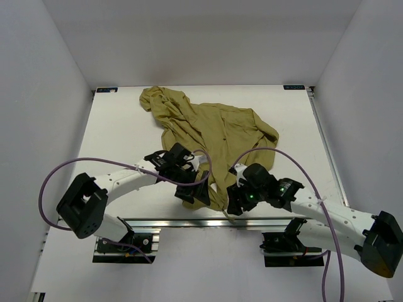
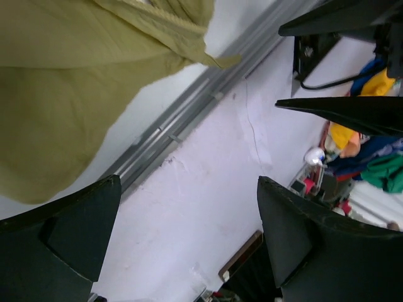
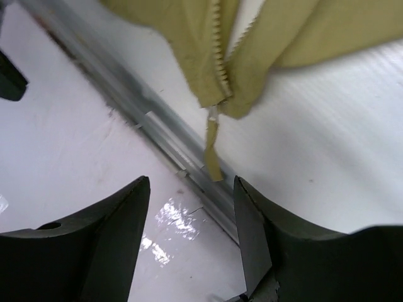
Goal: Zip up the jacket
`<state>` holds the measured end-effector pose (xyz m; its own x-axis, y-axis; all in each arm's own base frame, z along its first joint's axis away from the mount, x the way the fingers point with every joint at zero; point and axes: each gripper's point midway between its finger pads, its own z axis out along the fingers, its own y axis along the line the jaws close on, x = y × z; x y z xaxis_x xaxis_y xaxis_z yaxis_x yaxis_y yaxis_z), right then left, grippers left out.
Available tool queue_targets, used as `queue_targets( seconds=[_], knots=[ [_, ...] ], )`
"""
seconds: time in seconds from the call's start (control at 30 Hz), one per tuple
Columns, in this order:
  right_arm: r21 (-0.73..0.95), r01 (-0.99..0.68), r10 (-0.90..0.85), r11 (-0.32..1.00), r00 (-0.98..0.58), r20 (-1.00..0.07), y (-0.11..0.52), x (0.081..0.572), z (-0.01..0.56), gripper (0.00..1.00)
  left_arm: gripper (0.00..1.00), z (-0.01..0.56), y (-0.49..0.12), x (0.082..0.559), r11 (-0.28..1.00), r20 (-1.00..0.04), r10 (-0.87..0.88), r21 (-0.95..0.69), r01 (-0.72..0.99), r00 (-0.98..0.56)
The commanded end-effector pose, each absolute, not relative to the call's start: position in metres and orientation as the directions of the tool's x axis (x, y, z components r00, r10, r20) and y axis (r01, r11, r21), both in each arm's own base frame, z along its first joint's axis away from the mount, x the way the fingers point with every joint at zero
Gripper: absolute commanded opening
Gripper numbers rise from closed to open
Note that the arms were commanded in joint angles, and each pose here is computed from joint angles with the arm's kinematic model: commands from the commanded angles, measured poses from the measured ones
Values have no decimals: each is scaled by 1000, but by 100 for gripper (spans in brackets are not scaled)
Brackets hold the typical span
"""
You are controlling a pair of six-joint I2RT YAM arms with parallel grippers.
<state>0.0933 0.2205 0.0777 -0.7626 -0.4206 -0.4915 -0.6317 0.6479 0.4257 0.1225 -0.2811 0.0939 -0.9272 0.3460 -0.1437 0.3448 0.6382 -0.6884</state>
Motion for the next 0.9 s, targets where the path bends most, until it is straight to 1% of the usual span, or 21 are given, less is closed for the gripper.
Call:
queue_targets(
  seconds=[0.0,0.03,0.1,0.2,0.23,0.33,0.37,0.47,0.5,0.53,0.57,0.6,0.7,0.87],
  knots=[
    [379,-593,-360,710,-769,-528,224,115,84,61,98,99,-281,133,677,-171,299,-656,335,-939],
    [358,-581,-345,731,-768,-540,224,122,83,61,98,95,-282,136,685,-172,287,-651,328,-942],
    [341,-568,-334,749,-768,-547,226,130,81,61,98,74,-277,138,738,-119,266,-613,282,-956],
    [305,-548,-322,779,-766,-556,225,140,75,60,98,49,-276,145,776,-82,234,-584,237,-969],
    [305,-547,-321,779,-767,-555,226,142,73,60,98,49,-284,154,756,-118,224,-605,249,-967],
    [285,-537,-311,794,-761,-569,229,151,68,60,98,40,-282,176,790,-104,162,-582,192,-981],
    [285,-537,-310,794,-760,-571,230,152,67,60,89,29,-268,189,833,-81,106,-537,133,-991],
    [284,-535,-306,796,-759,-574,233,156,63,60,79,14,-243,195,865,-23,32,-499,39,-999],
    [287,-533,-304,796,-762,-571,233,156,62,60,76,8,-229,203,877,-16,-19,-480,-9,-1000],
    [288,-533,-308,795,-765,-566,235,157,60,60,76,5,-221,204,887,-11,-37,-461,-28,-999],
    [297,-540,-305,787,-760,-573,239,158,61,60,76,3,-215,206,894,-13,-46,-446,-35,-999],
    [301,-542,-303,784,-759,-577,242,160,61,60,76,0,-204,208,919,-25,-48,-392,-34,-999],
    [328,-549,-307,769,-767,-563,251,160,59,60,76,3,-192,217,947,-61,-45,-319,-23,-997],
    [338,-564,-344,753,-776,-528,261,160,51,58,77,11,-196,224,942,-90,-28,-335,4,-996]
  ],
)
